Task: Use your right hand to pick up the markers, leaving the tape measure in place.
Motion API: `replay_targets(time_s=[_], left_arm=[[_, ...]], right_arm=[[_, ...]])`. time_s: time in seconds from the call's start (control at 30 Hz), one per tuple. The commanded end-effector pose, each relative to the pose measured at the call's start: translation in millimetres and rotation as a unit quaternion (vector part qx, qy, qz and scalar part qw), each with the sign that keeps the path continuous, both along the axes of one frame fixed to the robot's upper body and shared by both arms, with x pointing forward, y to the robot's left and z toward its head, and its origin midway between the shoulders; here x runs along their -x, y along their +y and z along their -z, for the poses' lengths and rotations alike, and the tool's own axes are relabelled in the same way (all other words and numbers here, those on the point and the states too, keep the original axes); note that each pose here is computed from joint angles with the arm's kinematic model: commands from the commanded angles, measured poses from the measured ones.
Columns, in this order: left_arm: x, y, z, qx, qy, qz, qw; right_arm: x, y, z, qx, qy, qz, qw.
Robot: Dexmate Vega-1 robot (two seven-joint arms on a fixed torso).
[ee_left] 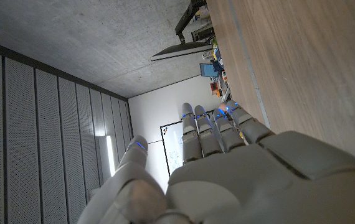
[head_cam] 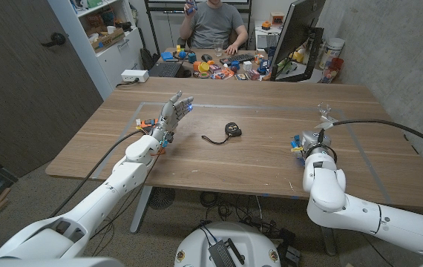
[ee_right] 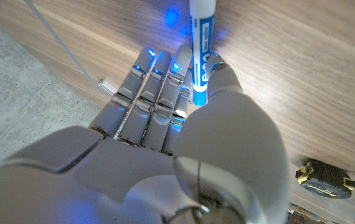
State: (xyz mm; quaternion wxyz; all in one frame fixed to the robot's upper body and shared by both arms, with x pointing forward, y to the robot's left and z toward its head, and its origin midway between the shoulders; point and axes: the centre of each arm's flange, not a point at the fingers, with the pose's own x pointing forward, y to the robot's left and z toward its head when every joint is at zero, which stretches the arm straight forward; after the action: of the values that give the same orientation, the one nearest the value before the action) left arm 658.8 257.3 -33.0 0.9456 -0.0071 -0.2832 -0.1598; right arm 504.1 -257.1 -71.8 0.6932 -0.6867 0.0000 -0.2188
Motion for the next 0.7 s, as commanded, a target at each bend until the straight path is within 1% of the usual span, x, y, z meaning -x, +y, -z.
replay_targets(time_s=[0.03, 0.17, 0.3, 0.33, 0.37, 0.4, 0.43, 0.47, 0.5, 0.7], left_arm=[[-0.4, -0.9, 0.5, 0.000, 0.000, 0.001, 1.000], [-0.7, -0.1, 0.3, 0.002, -0.001, 0.000, 1.000], [-0.6, 0.1, 0.9, 0.002, -0.001, 0.001, 1.000], [-0.6, 0.1, 1.2, 0.002, 0.000, 0.002, 1.000], [-0.6, 0.1, 1.2, 0.002, 0.000, 0.002, 1.000], [-0.6, 0.1, 2.1, 0.003, 0.001, 0.003, 1.000], [-0.6, 0.1, 2.1, 0.003, 0.001, 0.003, 1.000], [-0.6, 0.2, 2.3, 0.003, 0.001, 0.002, 1.000], [-0.6, 0.2, 2.8, 0.004, 0.001, 0.003, 1.000], [-0.7, 0.3, 3.4, 0.003, 0.001, 0.003, 1.000]], right_arm=[[26.3, -4.8, -39.7, 0.004, -0.046, 0.000, 0.9989], [39.3, -8.4, -57.7, 0.010, -0.059, 0.003, 0.9982], [50.9, -9.1, -73.3, 0.026, -0.065, 0.009, 0.9975], [56.9, -9.1, -81.3, 0.035, -0.069, 0.011, 0.9969], [57.0, -9.1, -81.4, 0.036, -0.067, 0.014, 0.9970], [63.6, -10.3, -90.5, 0.044, -0.070, 0.017, 0.9965], [63.7, -10.3, -90.6, 0.044, -0.068, 0.020, 0.9965], [67.4, -11.6, -95.1, 0.045, -0.071, 0.022, 0.9962], [74.5, -14.1, -104.1, 0.048, -0.078, 0.024, 0.9955], [94.2, -16.6, -131.9, 0.063, -0.100, 0.039, 0.9922]])
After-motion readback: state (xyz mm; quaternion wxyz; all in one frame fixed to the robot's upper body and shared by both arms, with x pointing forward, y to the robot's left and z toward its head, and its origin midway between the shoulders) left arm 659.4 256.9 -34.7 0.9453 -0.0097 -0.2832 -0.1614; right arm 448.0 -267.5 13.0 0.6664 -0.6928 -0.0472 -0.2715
